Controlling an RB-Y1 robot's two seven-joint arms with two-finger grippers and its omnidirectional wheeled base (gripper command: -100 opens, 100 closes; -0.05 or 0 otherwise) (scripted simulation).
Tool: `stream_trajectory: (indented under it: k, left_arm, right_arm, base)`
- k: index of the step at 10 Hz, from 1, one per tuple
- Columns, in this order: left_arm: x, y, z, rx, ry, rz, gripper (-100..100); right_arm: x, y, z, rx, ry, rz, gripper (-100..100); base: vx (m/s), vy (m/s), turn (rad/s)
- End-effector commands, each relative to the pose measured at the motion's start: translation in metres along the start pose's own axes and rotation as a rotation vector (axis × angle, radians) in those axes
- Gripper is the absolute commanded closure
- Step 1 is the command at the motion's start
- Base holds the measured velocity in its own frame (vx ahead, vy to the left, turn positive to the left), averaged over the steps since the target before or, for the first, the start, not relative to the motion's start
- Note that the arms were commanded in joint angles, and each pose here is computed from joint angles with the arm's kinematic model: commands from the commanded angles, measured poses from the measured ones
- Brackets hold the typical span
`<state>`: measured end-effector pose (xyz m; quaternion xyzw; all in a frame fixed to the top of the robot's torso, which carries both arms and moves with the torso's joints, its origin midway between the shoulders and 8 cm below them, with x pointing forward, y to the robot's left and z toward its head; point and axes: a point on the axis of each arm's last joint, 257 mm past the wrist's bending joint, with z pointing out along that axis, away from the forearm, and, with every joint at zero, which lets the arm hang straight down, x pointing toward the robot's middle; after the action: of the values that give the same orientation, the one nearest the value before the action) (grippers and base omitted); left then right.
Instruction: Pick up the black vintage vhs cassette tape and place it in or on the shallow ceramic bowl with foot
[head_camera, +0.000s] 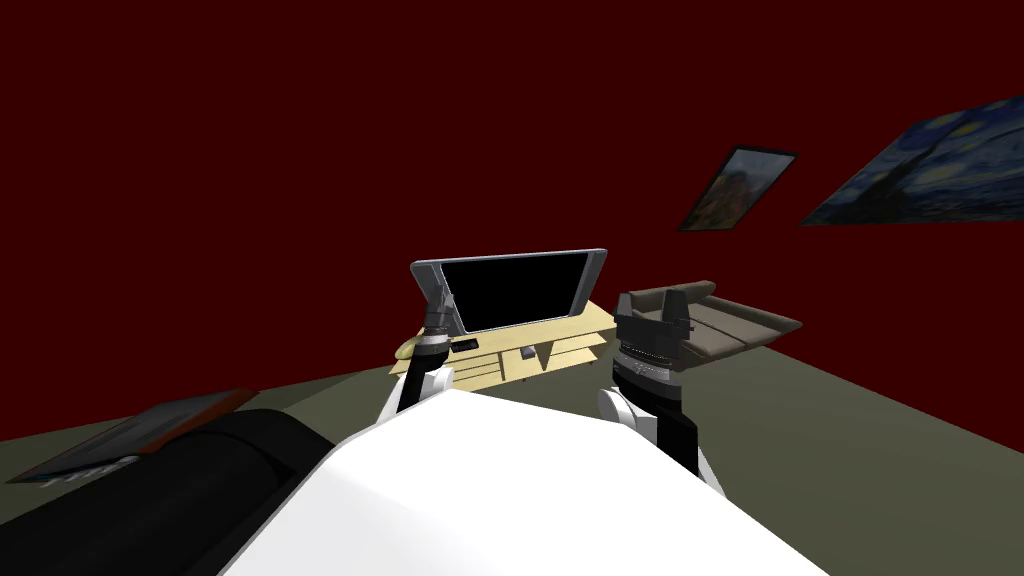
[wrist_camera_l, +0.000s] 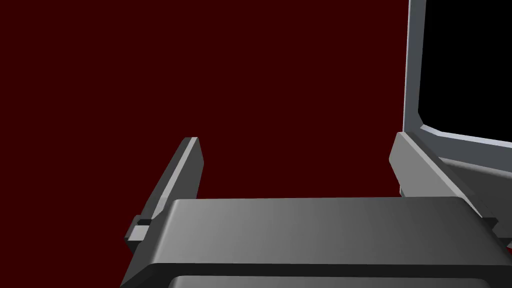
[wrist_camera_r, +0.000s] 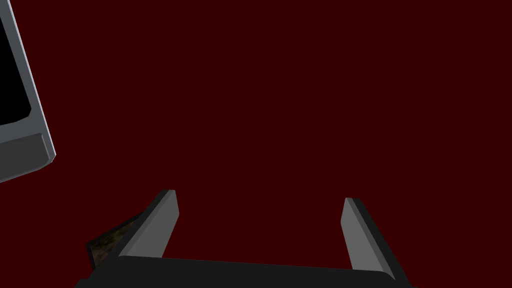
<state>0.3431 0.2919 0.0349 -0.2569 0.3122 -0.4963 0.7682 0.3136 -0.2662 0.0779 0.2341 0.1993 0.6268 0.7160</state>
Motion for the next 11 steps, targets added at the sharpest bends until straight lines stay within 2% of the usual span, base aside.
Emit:
stream_trajectory:
  k: [1,5,6,9,10,11]
  left_arm:
    - [0.003,0.012,0.001,-0.032,0.023,-0.003,-100]
    - [0.009,0.055,0.001,-0.145,0.071,-0.019,-100]
    - [0.009,0.057,0.001,-0.154,0.071,-0.019,-100]
    - [0.011,0.102,-0.002,-0.278,0.097,-0.041,-100]
    - [0.011,0.107,-0.003,-0.298,0.098,-0.040,-100]
    - [0.011,0.121,-0.004,-0.336,0.103,-0.050,-100]
  right_arm:
    - [0.000,0.000,0.000,0.000,0.000,0.000,0]
    - [0.000,0.000,0.000,0.000,0.000,0.000,0]
    - [0.000,0.000,0.000,0.000,0.000,0.000,0]
    - [0.000,0.000,0.000,0.000,0.000,0.000,0]
    - [0.000,0.000,0.000,0.000,0.000,0.000,0]
    - [0.000,0.000,0.000,0.000,0.000,0.000,0]
  base:
    - [0.003,0.015,-0.055]
    - [0.000,0.033,-0.060]
    - [-0.002,0.031,-0.025]
    - [-0.005,0.038,-0.081]
    - [-0.004,0.036,-0.031]
    - [-0.007,0.031,-0.058]
